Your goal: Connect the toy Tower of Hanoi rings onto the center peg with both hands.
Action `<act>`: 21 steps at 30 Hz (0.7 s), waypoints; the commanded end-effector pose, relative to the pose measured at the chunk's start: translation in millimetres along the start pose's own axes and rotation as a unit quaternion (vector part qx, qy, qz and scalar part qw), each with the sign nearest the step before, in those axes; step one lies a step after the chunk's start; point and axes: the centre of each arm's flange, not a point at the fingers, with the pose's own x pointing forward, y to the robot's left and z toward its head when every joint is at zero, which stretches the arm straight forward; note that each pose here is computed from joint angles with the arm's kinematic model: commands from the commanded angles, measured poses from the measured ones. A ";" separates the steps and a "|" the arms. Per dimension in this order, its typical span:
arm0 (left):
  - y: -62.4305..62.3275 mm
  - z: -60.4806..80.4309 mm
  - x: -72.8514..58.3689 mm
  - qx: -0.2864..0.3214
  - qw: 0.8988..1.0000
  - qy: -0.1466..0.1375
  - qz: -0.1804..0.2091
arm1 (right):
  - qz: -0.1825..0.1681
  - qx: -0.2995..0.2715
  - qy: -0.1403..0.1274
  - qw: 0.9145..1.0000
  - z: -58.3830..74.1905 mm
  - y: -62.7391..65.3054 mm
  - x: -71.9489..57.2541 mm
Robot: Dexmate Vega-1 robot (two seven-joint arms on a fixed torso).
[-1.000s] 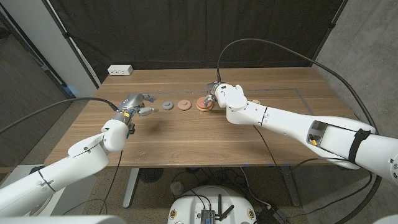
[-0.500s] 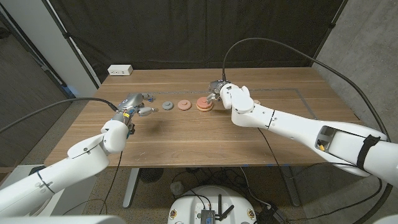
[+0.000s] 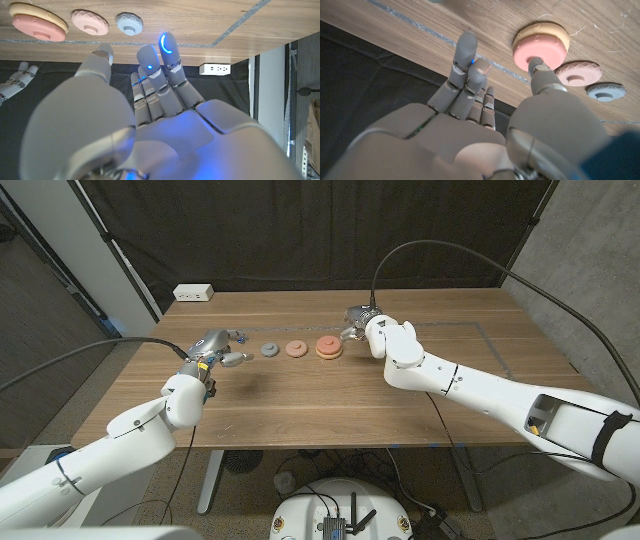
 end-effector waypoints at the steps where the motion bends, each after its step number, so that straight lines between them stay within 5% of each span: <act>1: 3.1 5.1 -2.0 0.007 1.000 0.000 0.002 | -0.018 0.015 0.009 1.000 -18.3 2.8 -11.3; 21: 0.1 8.5 -1.1 0.006 1.000 -0.012 0.003 | -0.040 0.027 0.035 0.998 -43.0 9.3 -27.6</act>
